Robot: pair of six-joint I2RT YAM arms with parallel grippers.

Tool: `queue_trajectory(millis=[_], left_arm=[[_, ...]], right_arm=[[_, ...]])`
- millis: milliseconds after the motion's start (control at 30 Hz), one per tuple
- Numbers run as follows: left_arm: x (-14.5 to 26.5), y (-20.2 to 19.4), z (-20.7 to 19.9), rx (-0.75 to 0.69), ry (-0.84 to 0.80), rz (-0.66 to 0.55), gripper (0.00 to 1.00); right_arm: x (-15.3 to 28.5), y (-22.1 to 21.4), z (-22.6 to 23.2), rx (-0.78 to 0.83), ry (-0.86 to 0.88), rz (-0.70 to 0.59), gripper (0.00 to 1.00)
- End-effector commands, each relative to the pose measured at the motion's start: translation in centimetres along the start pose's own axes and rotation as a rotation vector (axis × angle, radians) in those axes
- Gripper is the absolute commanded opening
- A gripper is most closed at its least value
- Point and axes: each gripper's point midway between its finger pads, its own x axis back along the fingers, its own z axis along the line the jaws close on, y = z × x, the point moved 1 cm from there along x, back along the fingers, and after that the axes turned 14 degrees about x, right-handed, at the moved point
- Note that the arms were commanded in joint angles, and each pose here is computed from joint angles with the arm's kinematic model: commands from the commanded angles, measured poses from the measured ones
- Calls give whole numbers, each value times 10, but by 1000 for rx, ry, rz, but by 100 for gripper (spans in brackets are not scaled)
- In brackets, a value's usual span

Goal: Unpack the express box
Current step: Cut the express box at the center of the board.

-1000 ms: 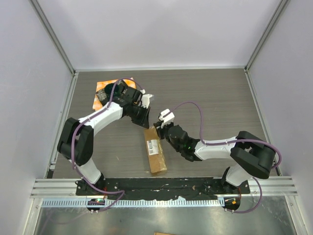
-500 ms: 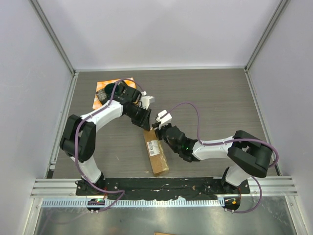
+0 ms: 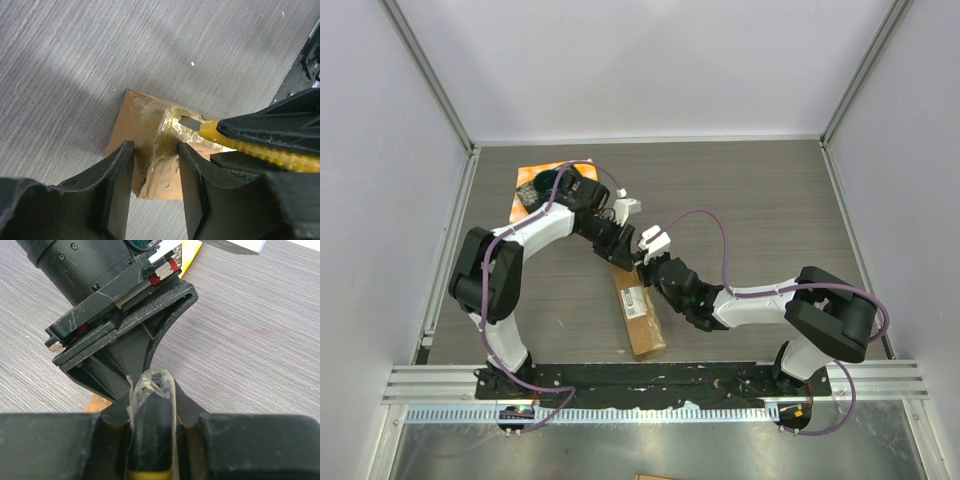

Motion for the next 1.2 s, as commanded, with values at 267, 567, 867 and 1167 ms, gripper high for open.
queue_trajectory(millis=[267,567,867,1167], left_arm=[[-4,3,2,-59,-76,12,0],[-13,-14,52,132,201,-41,0],[-8,-22,66,182,333,-80,0],[-10,-24,70,173,386,-81,0]], right_arm=[[6,-14,26,-11,102,40,1],[22,-14,13,19,68,63,1],[44,-21,22,58,54,104,1],[57,-13,16,52,24,99,1]])
